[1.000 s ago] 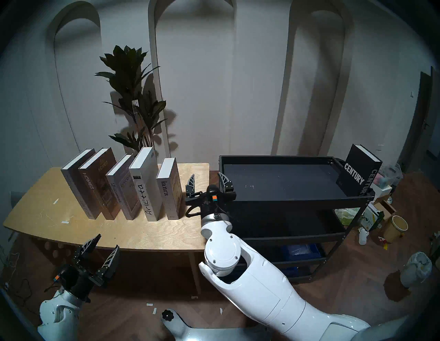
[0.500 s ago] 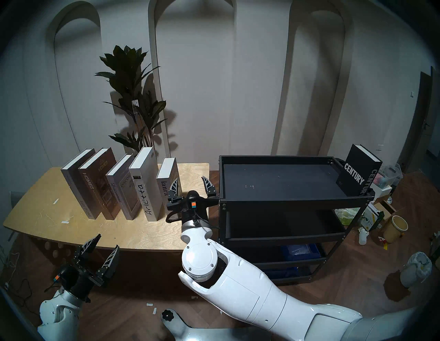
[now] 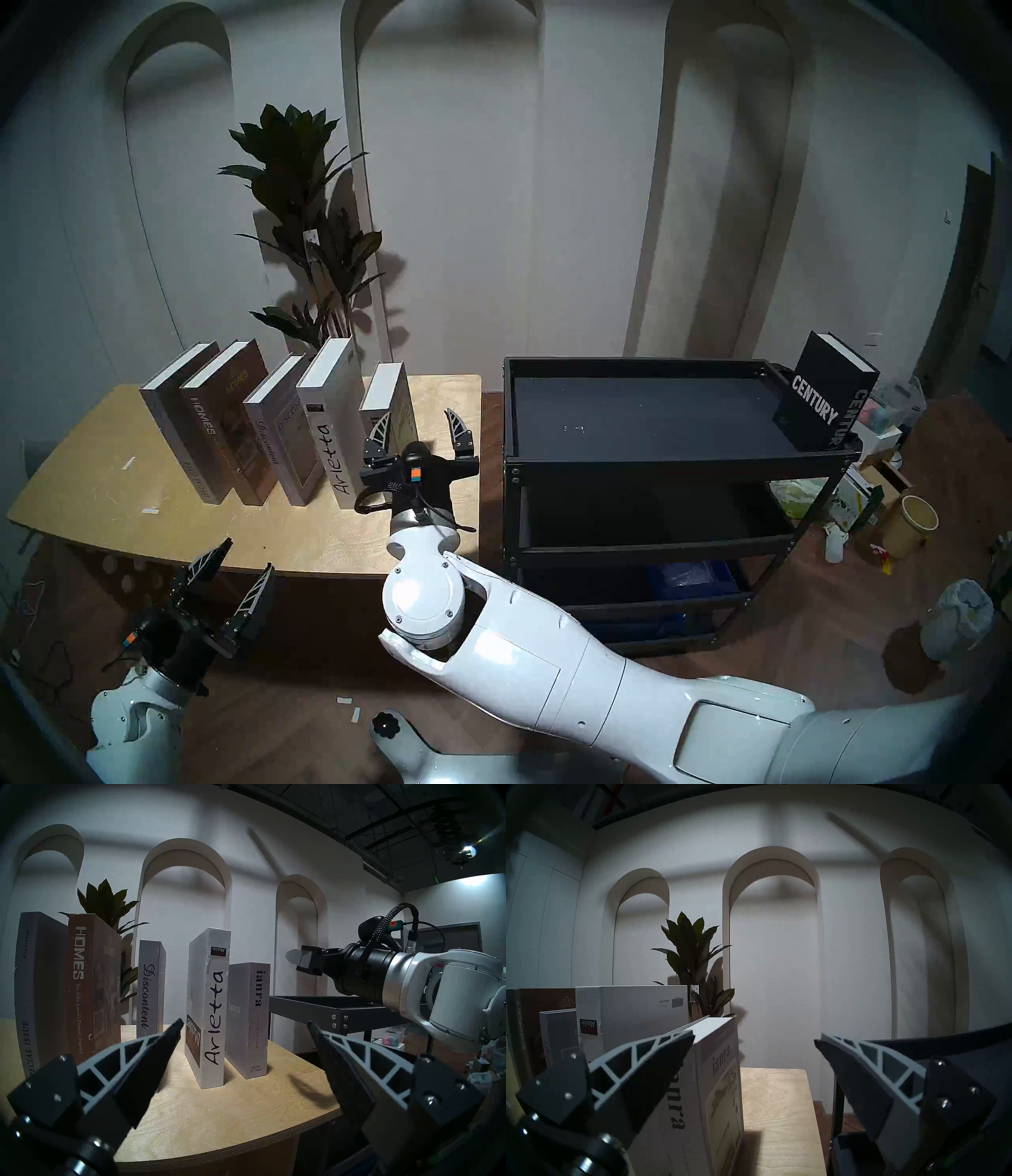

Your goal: Move the books from the display table onto the shelf, standing them upright with spines facing out and tallest at one end

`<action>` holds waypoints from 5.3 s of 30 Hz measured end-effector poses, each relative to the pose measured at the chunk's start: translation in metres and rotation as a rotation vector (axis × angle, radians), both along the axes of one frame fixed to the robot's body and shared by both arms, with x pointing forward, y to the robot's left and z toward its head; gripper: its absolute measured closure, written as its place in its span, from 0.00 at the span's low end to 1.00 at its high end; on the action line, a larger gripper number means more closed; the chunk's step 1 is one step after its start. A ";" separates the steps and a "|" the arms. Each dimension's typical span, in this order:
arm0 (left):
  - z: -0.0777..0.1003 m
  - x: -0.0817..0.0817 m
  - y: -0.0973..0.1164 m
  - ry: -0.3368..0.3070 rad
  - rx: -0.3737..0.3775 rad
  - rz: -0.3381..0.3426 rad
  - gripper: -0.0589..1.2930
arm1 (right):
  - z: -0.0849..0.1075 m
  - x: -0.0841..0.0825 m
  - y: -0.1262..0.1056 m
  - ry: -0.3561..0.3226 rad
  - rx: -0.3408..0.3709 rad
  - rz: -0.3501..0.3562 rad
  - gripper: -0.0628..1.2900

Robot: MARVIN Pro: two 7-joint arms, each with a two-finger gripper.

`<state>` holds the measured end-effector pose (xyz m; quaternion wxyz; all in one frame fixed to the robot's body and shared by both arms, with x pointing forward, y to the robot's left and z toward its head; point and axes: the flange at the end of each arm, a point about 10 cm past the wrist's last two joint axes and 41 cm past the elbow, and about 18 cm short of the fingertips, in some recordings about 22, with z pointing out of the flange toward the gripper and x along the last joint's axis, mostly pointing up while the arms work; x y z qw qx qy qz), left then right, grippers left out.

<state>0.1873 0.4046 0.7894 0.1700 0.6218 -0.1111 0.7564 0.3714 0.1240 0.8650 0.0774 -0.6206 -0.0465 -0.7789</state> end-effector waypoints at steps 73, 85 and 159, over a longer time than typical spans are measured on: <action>0.000 0.000 0.000 0.000 0.000 -0.001 0.04 | -0.006 0.094 0.054 0.036 -0.059 0.008 0.52; 0.000 0.000 0.000 0.000 0.000 0.000 0.04 | 0.045 0.102 0.050 -0.082 0.086 -0.040 0.55; -0.003 0.000 0.002 0.004 -0.002 0.004 0.04 | 0.114 0.171 -0.336 -0.312 -0.217 -0.473 0.56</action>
